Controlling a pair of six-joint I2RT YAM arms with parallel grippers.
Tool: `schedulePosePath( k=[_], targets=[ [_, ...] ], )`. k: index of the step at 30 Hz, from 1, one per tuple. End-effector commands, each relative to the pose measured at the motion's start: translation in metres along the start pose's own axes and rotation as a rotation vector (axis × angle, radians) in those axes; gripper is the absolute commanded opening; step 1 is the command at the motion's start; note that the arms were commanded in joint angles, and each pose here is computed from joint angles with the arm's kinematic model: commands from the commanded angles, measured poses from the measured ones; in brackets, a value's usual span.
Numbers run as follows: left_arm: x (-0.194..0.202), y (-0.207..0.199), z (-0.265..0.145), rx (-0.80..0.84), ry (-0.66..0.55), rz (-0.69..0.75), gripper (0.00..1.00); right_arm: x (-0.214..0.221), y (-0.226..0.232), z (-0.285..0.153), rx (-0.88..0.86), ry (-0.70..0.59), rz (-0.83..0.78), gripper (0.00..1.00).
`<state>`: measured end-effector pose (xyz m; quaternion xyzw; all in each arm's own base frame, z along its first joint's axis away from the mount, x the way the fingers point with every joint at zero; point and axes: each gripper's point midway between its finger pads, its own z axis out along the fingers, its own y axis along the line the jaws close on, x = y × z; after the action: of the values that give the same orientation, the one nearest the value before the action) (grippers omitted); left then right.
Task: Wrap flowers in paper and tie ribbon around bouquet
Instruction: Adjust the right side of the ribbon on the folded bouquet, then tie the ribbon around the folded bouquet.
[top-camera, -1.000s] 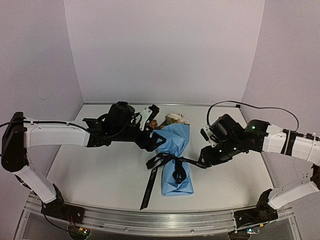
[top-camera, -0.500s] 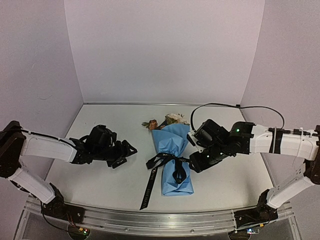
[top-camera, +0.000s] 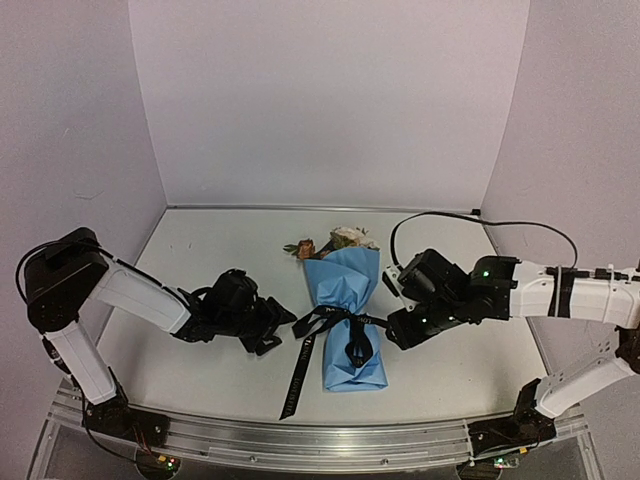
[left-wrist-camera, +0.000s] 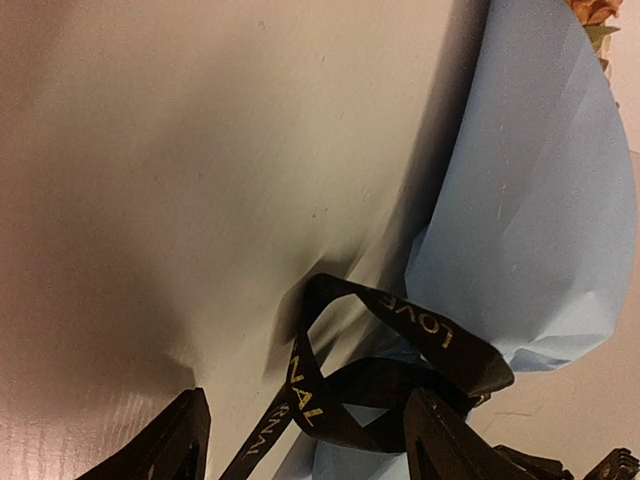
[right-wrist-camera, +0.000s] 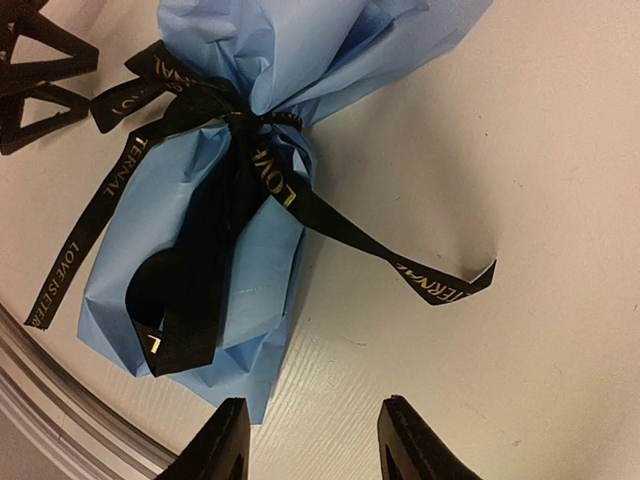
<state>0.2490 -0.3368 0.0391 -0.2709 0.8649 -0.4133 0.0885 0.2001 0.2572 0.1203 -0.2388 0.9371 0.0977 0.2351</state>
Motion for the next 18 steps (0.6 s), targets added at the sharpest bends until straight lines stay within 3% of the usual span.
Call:
schedulePosePath(
  k=[1, 8, 13, 18],
  targets=[
    [0.016, -0.035, 0.010, 0.092, 0.042, -0.091, 0.68, -0.008, -0.001, -0.008, 0.002, -0.070, -0.009, 0.44],
    [0.014, -0.032, 0.025, 0.094, 0.023, -0.163, 0.62, -0.005, -0.001, -0.008, -0.012, -0.077, 0.000, 0.43],
    [0.001, -0.039, 0.027, 0.139, -0.006, -0.136, 0.23, -0.005, 0.011, -0.009, -0.067, -0.055, -0.027, 0.42],
    [-0.010, -0.060, 0.010, 0.155, -0.065, 0.041, 0.04, -0.009, 0.032, -0.010, -0.107, -0.018, -0.100, 0.43]
  ],
)
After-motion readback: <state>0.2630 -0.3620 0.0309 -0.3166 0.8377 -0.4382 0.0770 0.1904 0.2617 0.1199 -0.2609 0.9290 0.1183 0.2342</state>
